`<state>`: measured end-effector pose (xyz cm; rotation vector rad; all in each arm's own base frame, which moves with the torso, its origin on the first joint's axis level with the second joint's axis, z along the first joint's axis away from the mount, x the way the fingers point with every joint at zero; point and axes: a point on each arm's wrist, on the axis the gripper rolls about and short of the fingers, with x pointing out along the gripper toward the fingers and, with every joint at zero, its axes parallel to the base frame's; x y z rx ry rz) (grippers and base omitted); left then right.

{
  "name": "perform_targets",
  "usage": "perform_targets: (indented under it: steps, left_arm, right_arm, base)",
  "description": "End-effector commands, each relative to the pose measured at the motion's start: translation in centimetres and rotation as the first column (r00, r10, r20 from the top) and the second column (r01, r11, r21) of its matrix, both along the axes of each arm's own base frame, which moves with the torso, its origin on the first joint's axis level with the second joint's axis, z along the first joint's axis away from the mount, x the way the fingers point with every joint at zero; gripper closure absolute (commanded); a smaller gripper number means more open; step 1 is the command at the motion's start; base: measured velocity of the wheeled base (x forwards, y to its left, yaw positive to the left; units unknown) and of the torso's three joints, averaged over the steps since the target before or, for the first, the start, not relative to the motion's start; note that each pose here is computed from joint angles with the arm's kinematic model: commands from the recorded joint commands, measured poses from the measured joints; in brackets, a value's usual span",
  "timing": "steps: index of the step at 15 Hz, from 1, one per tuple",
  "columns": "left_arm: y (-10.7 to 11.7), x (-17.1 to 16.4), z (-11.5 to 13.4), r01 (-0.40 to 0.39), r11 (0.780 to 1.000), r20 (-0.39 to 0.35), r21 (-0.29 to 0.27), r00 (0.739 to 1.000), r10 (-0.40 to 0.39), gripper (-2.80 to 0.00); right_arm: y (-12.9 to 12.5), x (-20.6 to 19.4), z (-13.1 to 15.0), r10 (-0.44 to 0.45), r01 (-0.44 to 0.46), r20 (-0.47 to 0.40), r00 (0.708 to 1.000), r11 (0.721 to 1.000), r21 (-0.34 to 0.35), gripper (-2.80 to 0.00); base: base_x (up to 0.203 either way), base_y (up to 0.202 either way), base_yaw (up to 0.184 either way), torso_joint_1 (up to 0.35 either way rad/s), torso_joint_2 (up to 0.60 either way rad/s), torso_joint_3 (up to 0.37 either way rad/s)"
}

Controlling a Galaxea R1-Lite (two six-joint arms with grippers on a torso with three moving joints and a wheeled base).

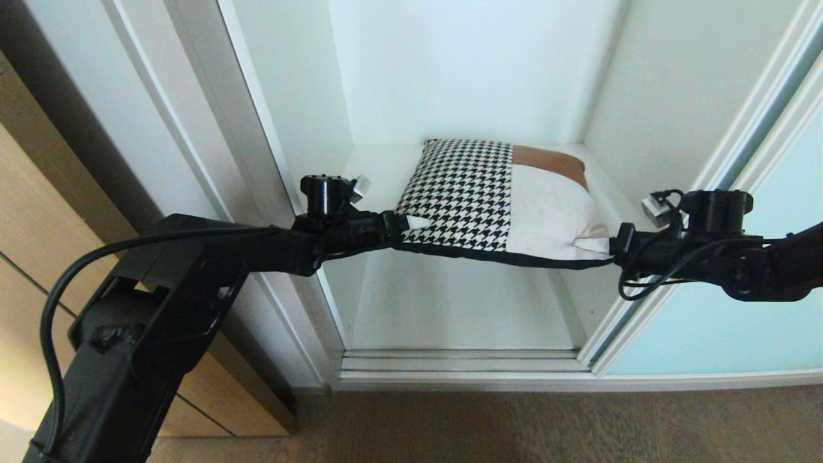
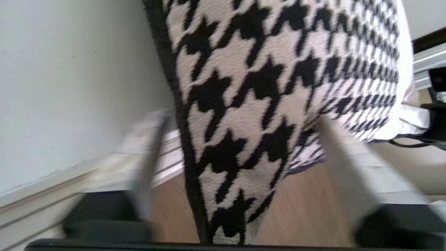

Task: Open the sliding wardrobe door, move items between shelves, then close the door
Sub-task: Place the pillow on the lower shelf

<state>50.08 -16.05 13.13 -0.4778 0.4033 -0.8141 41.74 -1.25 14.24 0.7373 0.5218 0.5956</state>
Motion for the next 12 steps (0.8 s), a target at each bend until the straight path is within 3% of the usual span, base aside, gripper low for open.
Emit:
perform_targets:
  steps: [1,4,12]
  left_arm:
    - [0.0,-0.1,0.6,0.004,1.000,0.016,-0.006,1.000,-0.004,0.00]
    - [0.0,0.1,0.6,-0.002,1.000,0.057,-0.016,0.998,0.003,0.00]
    - [-0.4,-1.7,2.2,0.009,1.000,0.008,-0.008,1.000,-0.009,0.00]
  right_arm:
    - [-0.1,0.1,-0.1,0.001,-0.001,-0.002,1.000,1.000,0.004,0.00]
    - [0.0,0.2,-0.1,0.004,-0.004,0.001,1.000,1.000,0.002,0.00]
    - [0.1,0.1,-0.4,0.007,-0.007,0.005,1.000,1.000,-0.007,0.00]
  base:
    - [0.000,0.000,0.000,0.000,0.00,0.000]
    - [0.000,0.000,0.000,0.000,0.00,0.000]
    - [0.000,0.000,0.000,0.000,0.00,0.000]
